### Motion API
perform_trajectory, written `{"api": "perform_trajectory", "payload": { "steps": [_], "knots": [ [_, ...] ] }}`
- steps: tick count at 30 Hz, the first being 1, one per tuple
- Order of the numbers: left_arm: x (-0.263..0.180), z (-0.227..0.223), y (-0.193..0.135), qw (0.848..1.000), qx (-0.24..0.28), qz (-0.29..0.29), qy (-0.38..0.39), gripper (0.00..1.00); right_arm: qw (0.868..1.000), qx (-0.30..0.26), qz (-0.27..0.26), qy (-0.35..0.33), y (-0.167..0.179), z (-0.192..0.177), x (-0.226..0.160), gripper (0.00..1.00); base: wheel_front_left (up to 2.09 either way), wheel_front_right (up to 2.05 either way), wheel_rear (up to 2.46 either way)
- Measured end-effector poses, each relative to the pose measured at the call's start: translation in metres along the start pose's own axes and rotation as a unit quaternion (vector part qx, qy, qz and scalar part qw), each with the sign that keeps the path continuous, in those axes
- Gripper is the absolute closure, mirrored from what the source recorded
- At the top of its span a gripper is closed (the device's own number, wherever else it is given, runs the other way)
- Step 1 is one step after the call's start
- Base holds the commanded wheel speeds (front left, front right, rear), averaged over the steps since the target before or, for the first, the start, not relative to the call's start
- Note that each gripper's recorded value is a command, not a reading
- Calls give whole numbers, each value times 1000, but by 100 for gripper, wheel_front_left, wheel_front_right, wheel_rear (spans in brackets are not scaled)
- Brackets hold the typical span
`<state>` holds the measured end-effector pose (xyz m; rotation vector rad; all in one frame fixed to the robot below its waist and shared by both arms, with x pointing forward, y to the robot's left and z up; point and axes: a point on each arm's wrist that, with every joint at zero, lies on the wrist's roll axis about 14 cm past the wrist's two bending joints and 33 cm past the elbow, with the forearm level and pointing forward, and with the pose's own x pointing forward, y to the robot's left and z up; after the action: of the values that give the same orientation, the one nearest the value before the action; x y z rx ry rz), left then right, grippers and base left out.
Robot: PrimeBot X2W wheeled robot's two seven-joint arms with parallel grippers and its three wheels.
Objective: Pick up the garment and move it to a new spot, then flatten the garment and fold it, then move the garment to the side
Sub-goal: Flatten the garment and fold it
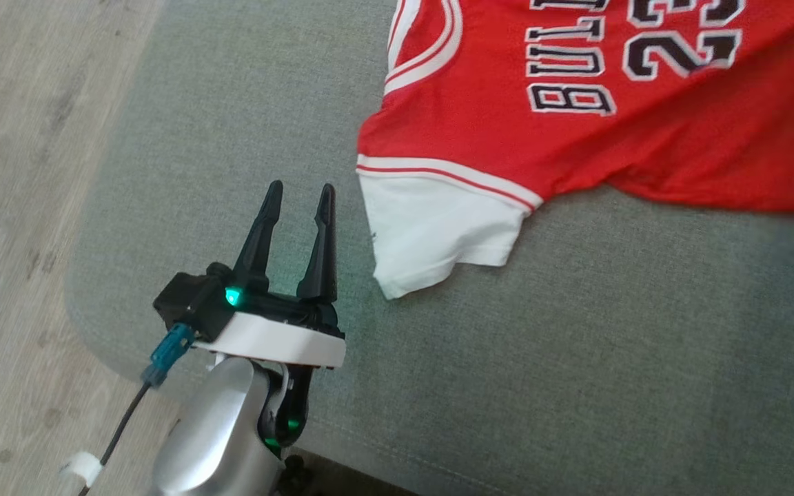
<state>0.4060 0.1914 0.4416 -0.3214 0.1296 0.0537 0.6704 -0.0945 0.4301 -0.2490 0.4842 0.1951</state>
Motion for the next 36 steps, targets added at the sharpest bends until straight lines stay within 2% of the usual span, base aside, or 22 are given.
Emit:
{"api": "perform_trajectory", "payload": {
  "steps": [1,2,3,8,13,19,23,25,28,30,36],
  "knots": [
    [0,0,0,1000,0,0,0,0,1000,-4,-4,-10,-2,6,0,100,0,0,0],
    [0,1,0,1000,0,0,-1,0,1000,-7,-7,-16,-4,9,0,4,0,0,0],
    [0,1,0,1000,0,-1,-1,0,1000,-8,-9,-24,-5,11,-1,0,0,0,0],
    [0,5,-5,1000,-1,-6,-7,0,999,-4,-20,-49,-11,19,-8,0,0,0,0],
    [1,15,-11,1000,4,-15,-22,0,996,17,-12,-89,-2,23,-26,0,0,0,0],
    [-3,23,-16,999,5,-20,-38,0,981,96,0,-169,14,22,-64,0,0,0,0],
    [-9,16,-27,999,6,-35,-31,0,977,111,-3,-181,10,7,-91,0,0,0,0],
    [-10,16,-31,999,2,-41,-31,0,970,140,2,-200,6,8,-107,0,0,0,0],
    [-11,14,-39,998,0,-51,-31,0,950,183,14,-251,3,16,-138,0,0,0,0],
    [-12,12,-44,998,0,-59,-28,0,945,193,20,-264,5,2,-161,0,0,0,0],
    [-12,8,-58,997,0,-79,-24,0,949,219,20,-224,16,-78,-216,0,0,0,0]
  ]
}}
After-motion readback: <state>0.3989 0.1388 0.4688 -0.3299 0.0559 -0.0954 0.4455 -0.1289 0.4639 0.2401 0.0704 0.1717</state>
